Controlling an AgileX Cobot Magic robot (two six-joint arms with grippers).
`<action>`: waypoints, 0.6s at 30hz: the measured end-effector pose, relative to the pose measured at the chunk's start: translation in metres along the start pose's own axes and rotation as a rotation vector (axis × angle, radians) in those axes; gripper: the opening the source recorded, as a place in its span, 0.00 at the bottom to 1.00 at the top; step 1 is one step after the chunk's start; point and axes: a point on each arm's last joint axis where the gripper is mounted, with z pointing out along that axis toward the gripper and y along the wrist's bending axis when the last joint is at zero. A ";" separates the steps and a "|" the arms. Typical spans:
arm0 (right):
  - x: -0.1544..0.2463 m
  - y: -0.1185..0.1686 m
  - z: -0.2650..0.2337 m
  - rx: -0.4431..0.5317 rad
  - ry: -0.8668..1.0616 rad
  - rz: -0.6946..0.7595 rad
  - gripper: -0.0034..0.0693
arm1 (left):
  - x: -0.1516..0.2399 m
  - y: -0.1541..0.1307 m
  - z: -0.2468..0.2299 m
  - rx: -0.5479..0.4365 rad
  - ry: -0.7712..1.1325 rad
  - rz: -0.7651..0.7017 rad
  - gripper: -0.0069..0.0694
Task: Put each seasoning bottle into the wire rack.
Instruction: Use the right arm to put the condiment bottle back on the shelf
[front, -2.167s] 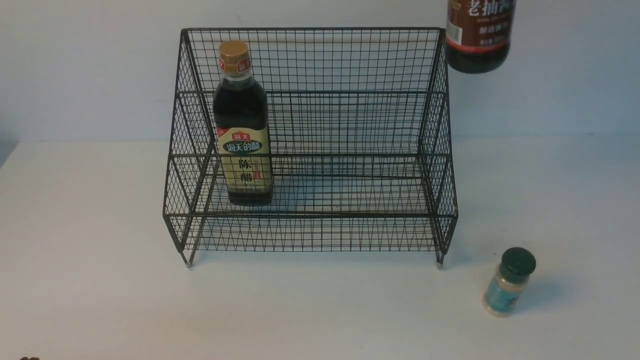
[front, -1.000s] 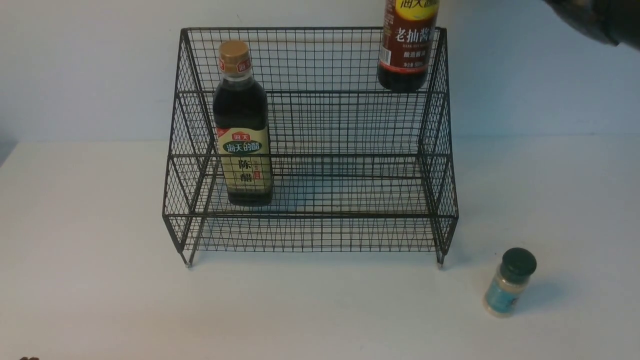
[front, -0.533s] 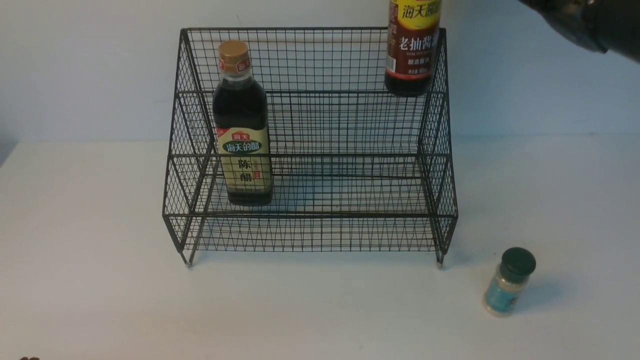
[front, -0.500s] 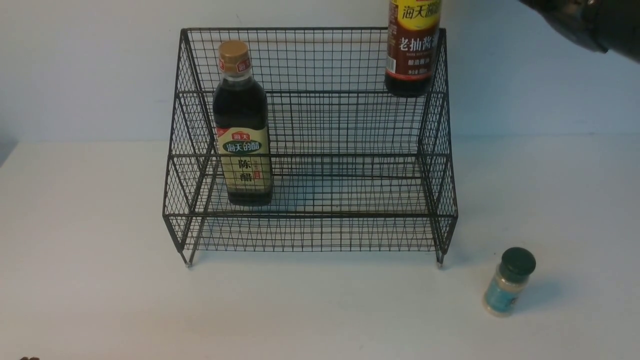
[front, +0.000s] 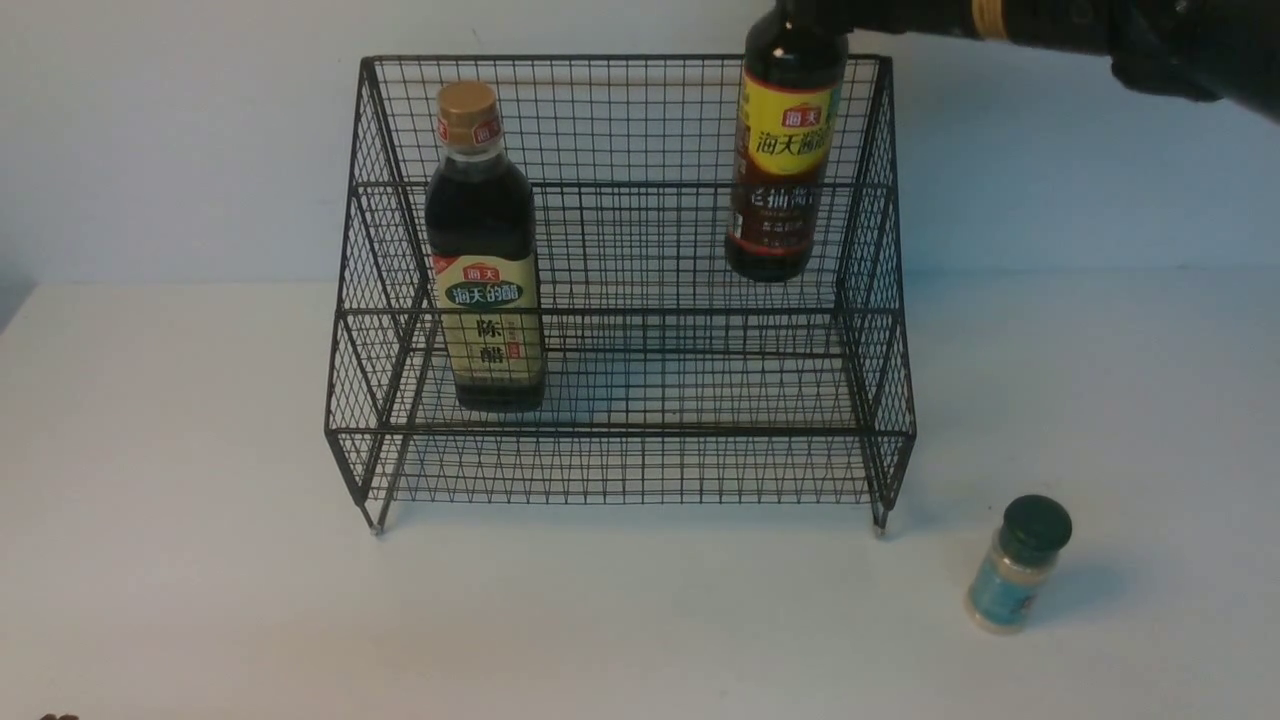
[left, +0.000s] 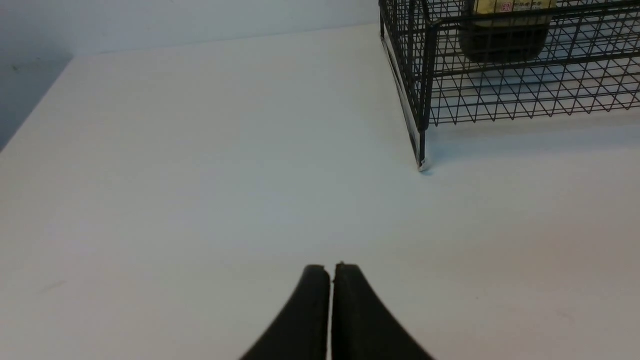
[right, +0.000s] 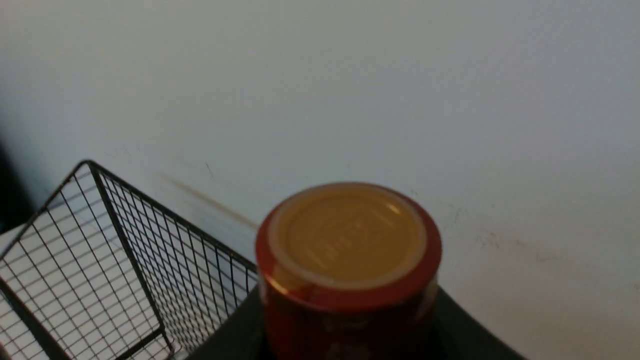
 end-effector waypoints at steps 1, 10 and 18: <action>0.000 0.000 0.000 0.002 0.000 0.007 0.42 | 0.000 0.000 0.000 0.000 0.000 0.000 0.08; 0.000 -0.002 0.000 0.013 -0.002 0.052 0.42 | 0.000 0.000 0.000 0.000 0.000 0.000 0.08; 0.000 -0.002 0.000 0.013 -0.002 0.052 0.42 | 0.000 0.000 0.000 0.000 0.000 0.000 0.08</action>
